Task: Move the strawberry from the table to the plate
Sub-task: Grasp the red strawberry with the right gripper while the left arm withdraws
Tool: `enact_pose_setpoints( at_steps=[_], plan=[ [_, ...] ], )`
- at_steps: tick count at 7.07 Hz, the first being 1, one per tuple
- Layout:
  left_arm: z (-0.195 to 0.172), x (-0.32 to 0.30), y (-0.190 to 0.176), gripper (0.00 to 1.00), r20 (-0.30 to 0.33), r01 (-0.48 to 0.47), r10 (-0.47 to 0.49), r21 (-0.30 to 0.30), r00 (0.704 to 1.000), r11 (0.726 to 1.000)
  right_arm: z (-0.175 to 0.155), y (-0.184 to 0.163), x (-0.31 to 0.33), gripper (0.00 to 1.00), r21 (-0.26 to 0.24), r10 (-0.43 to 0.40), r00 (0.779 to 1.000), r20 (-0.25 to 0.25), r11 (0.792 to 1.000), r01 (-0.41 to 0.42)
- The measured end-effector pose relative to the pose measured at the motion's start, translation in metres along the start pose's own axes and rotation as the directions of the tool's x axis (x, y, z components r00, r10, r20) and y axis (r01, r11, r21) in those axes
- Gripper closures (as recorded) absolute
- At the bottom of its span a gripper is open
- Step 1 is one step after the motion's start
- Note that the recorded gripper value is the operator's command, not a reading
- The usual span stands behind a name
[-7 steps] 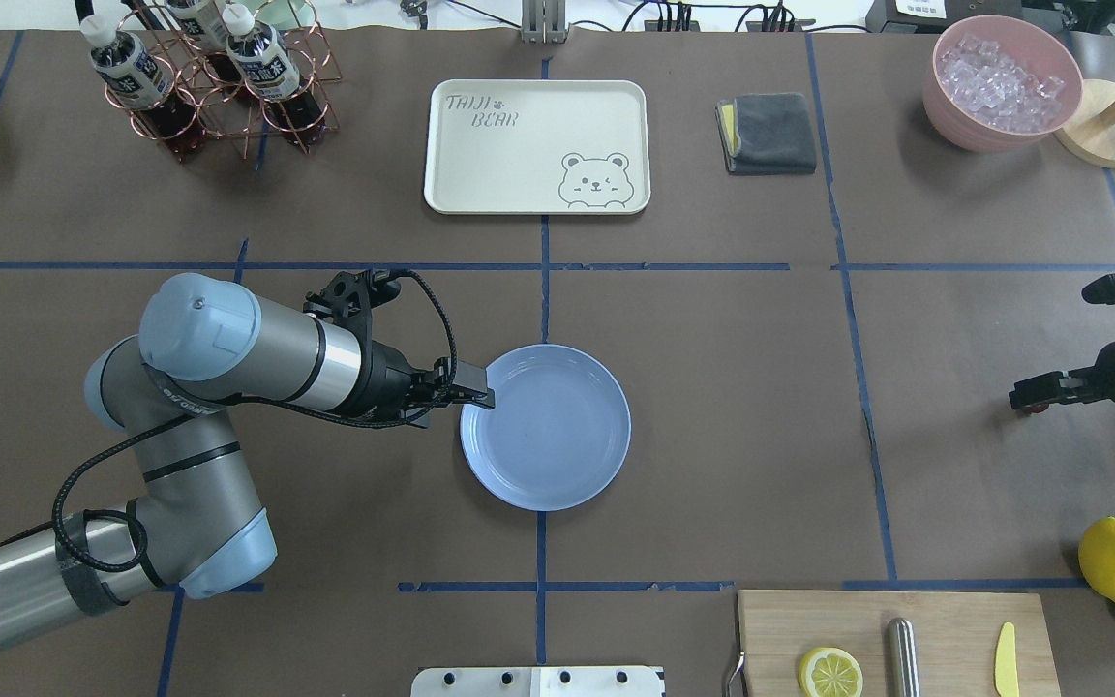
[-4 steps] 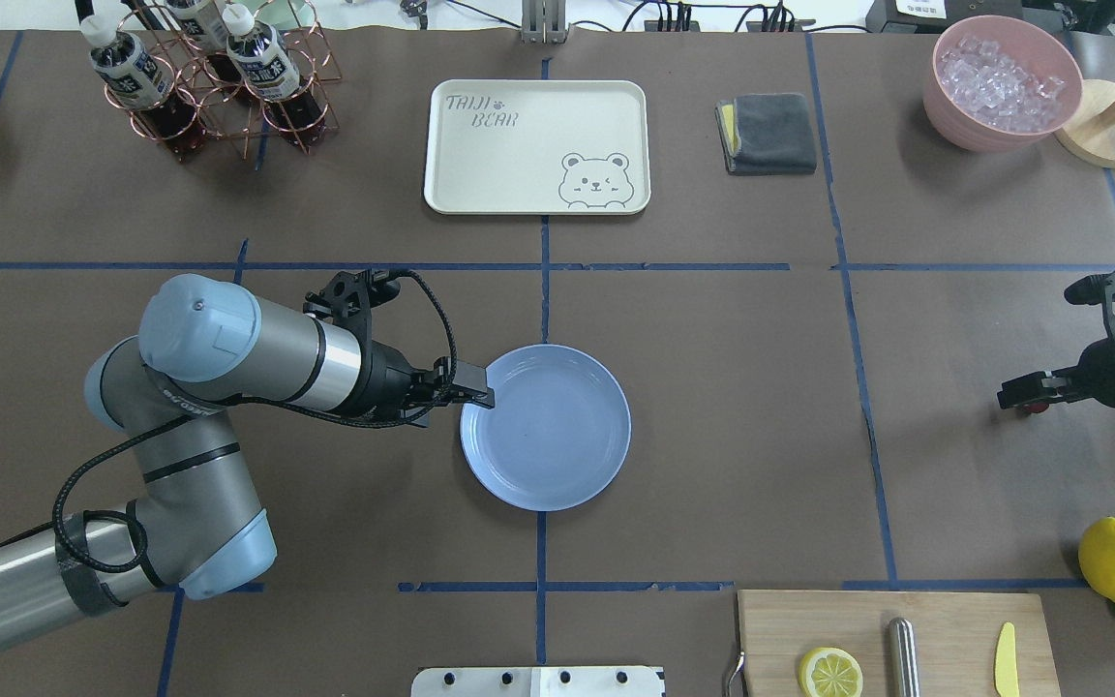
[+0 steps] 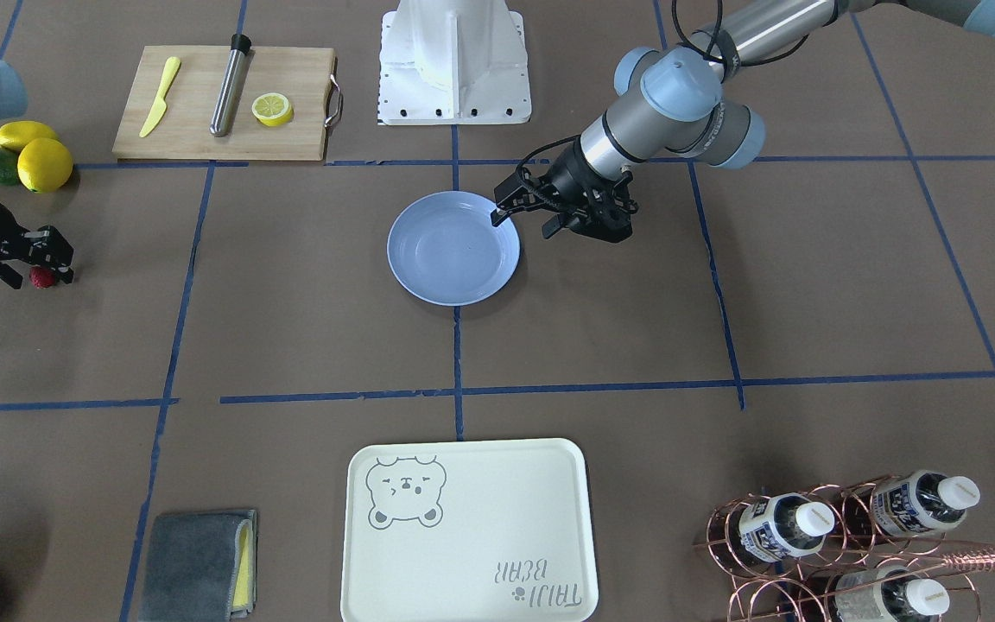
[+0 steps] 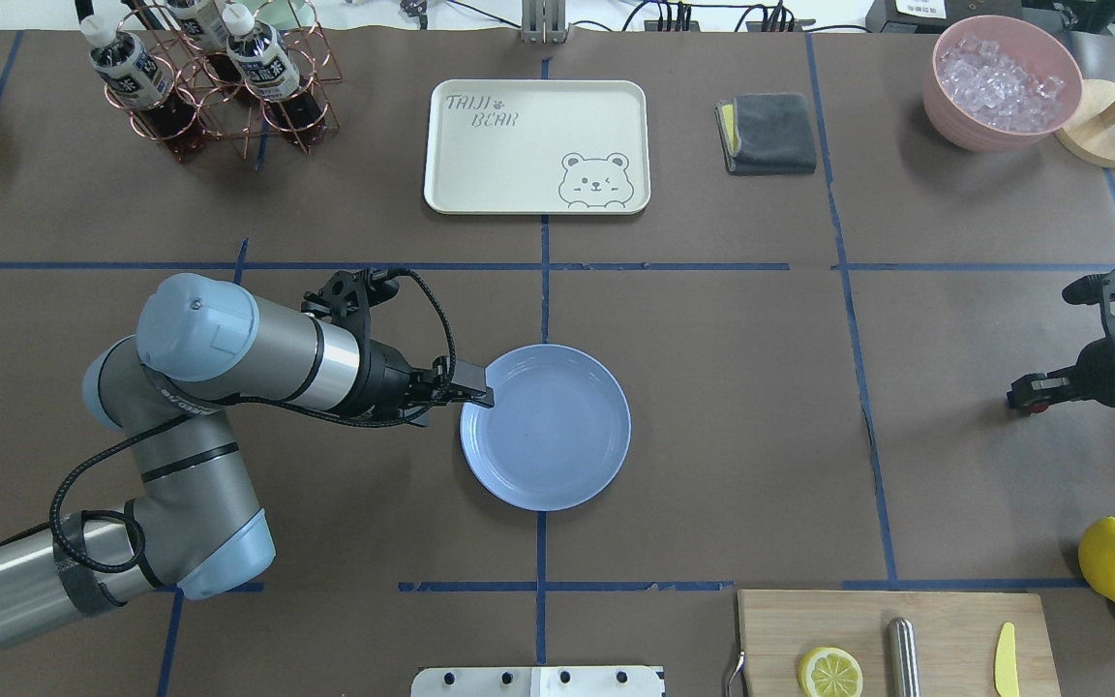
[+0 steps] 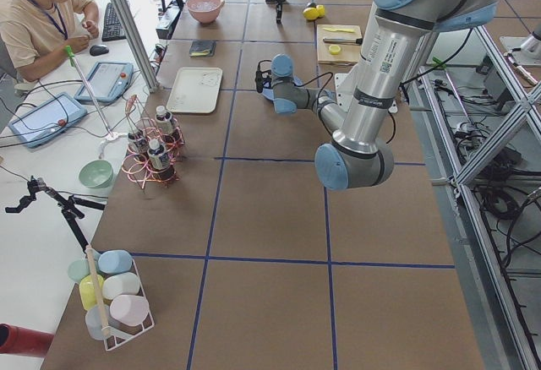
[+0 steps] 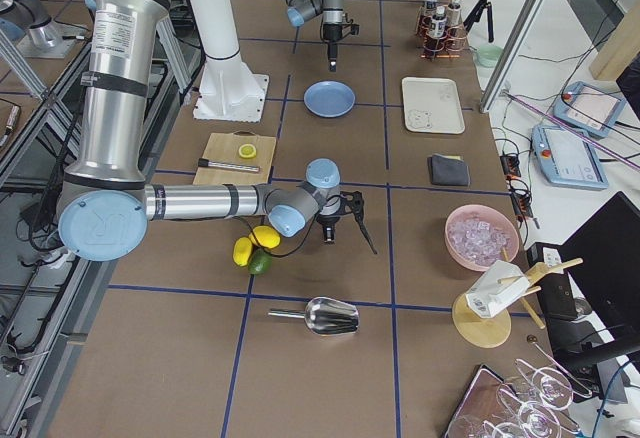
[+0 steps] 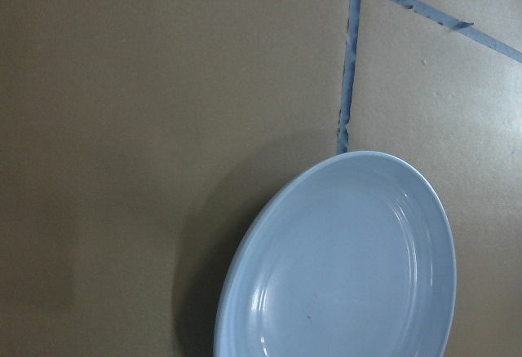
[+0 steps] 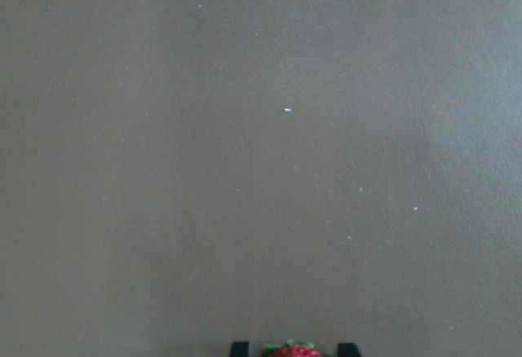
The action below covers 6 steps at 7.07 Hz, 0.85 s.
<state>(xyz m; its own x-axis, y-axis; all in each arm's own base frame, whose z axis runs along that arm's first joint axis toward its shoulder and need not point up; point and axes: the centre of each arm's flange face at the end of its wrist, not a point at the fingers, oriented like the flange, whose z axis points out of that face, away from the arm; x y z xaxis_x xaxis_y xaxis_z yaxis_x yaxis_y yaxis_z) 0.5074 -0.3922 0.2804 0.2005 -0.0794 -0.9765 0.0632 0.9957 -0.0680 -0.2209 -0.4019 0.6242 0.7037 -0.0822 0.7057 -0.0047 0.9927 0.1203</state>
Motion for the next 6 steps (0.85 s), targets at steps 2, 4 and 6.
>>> enact_pose_setpoints(
  at_steps=[2, 4, 6],
  plan=[
    [-0.002, 0.001, 0.001, 0.00, -0.004, -0.002, 0.002, 0.000, 1.000, 1.000, -0.012, -0.003, -0.012, 1.00, 0.017, -0.014, 1.000, 0.022, 1.000, 0.013],
    [-0.006, 0.005, 0.002, 0.00, -0.013, 0.000, 0.000, 0.001, 1.000, 1.000, -0.042, -0.008, -0.044, 1.00, 0.061, -0.039, 0.997, 0.072, 0.998, 0.034],
    [-0.009, 0.005, 0.003, 0.00, -0.017, 0.023, -0.023, 0.002, 1.000, 1.000, -0.064, -0.022, -0.104, 1.00, 0.083, 0.007, 0.988, 0.152, 0.996, -0.020]
  ],
)
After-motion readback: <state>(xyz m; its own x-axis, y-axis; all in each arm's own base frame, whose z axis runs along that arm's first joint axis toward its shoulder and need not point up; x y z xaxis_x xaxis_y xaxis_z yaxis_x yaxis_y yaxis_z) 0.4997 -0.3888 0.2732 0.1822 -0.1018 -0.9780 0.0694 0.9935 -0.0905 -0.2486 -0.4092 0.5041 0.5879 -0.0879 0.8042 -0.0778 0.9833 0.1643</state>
